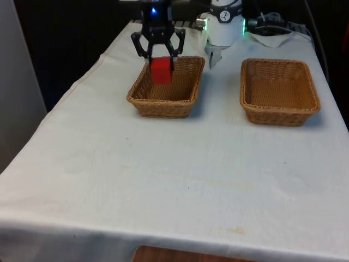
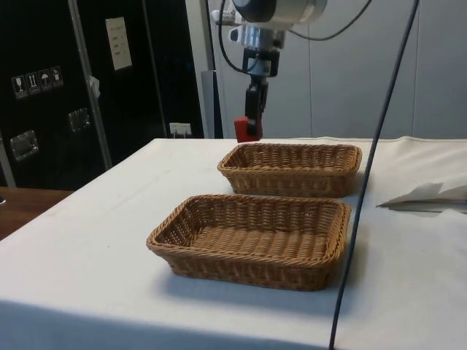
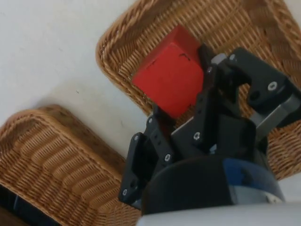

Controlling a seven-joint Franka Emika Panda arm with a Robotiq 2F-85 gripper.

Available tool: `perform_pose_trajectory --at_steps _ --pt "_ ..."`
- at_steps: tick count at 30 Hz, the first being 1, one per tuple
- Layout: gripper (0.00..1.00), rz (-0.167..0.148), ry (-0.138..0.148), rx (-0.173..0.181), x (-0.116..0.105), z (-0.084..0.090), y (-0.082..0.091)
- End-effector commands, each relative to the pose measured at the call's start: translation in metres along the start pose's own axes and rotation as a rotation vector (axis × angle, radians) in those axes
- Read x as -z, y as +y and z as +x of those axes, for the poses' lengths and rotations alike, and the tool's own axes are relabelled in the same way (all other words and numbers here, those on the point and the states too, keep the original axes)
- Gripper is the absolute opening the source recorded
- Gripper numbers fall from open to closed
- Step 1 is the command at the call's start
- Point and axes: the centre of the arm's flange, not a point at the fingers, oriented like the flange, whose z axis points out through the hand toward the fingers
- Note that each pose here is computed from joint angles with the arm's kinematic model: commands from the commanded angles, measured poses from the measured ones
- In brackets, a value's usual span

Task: Pick up the red cube and place it into the right basket.

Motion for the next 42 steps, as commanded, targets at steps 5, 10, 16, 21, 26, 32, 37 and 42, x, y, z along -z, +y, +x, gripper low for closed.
perform_pose_trajectory --at_steps 5,10,16,21,26,32,37,42 --pt "0.01 -0.012 0.005 0.003 -0.012 -0.015 -0.016" --pt "0.01 -0.018 -0.001 0.006 -0.019 -0.023 -0.019" --pt "0.01 -0.021 -0.016 0.002 -0.025 -0.030 -0.014" --pt "0.01 -0.027 -0.029 -0.002 -0.032 -0.034 -0.009" --pt "0.01 -0.031 -0.047 -0.005 -0.043 -0.038 -0.008" --pt "0.01 -0.030 -0.061 -0.005 -0.049 -0.039 -0.011" --pt "0.22 -0.031 -0.081 -0.006 -0.053 -0.041 -0.010" --pt "0.70 -0.025 -0.072 -0.007 -0.052 -0.040 -0.012"
